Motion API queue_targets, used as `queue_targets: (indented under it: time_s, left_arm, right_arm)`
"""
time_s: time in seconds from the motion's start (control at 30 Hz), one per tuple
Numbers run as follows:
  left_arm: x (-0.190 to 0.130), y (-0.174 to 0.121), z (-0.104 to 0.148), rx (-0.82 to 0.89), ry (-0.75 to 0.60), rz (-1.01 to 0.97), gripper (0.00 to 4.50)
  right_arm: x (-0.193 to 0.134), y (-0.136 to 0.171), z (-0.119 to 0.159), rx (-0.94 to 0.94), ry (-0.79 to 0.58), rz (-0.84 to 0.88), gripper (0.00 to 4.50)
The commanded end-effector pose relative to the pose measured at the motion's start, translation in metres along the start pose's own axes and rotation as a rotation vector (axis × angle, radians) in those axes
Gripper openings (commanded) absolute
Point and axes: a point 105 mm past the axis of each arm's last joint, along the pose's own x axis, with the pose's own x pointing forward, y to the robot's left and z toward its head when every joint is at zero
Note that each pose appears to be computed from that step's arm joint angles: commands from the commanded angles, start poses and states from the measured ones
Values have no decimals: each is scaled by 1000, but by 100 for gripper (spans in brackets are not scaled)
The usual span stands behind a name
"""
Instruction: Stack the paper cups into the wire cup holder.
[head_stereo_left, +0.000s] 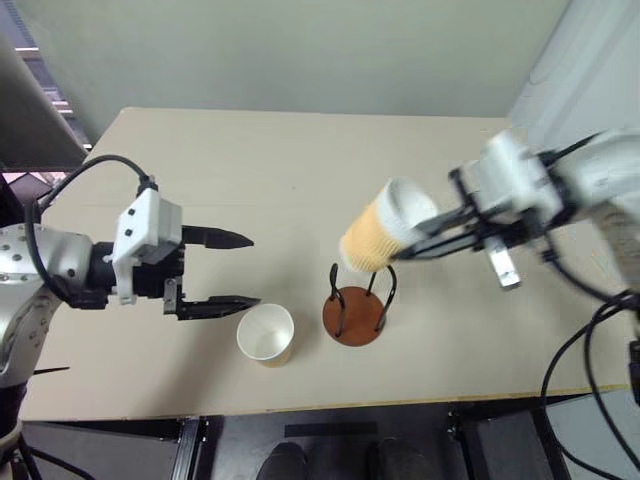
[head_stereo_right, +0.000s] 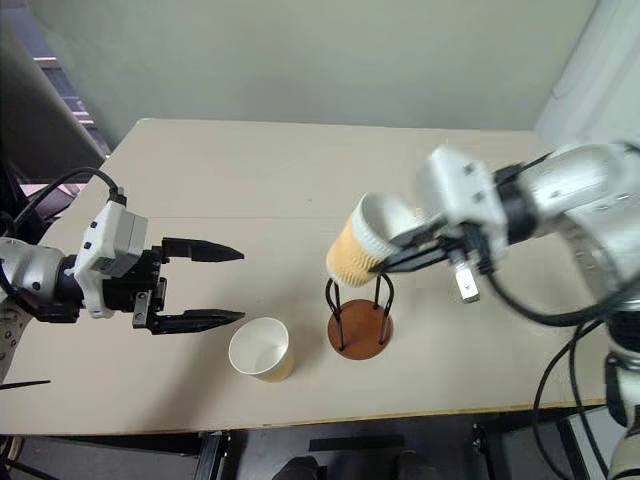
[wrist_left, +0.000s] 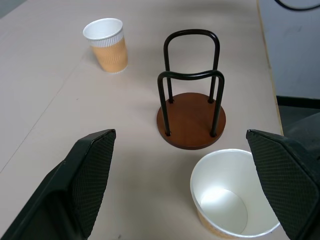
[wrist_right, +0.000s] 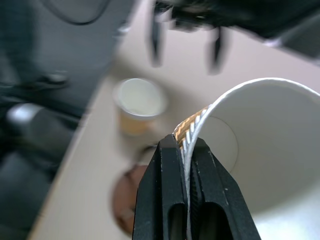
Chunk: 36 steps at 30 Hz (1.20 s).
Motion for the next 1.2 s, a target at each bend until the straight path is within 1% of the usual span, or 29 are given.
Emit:
queue_targets:
  time_s: [0.03,0.13,0.33,0.53,0.57,0.63,0.8,0.87,0.93,1.0,1.1,1.2]
  left_arm:
    - [-2,-6,9,38,-8,-5,450]
    - [-3,-8,7,31,-1,5,450]
    - [-4,-14,8,25,5,17,450]
    - [-6,-17,9,21,13,32,450]
    - [-6,-18,9,21,13,35,450]
    - [-6,-18,10,21,15,39,450]
    - [-7,-18,10,20,17,46,450]
    - [-7,-17,10,21,17,48,450]
    - [-7,-17,10,21,17,49,450]
    - [-6,-16,10,22,18,49,450]
    - [-6,-15,10,23,18,49,450]
    - [-5,-15,11,25,18,48,450]
  right_arm:
    - [2,0,-10,-44,64,18,3]
    - [5,1,-19,-44,87,38,3]
    - [9,1,-27,-69,105,70,3]
    - [13,-2,-28,-103,110,67,3]
    - [14,-3,-29,-104,114,63,41]
    - [15,-4,-30,-108,121,59,91]
    - [11,-14,-27,-142,126,16,267]
    - [-1,-30,-29,-144,143,-69,341]
    - [-21,-58,-43,-113,200,-201,341]
    - [-40,-80,-71,-57,289,-301,341]
    - [-52,-97,-108,-1,397,-366,341]
    - [-53,-106,-131,33,454,-390,341]
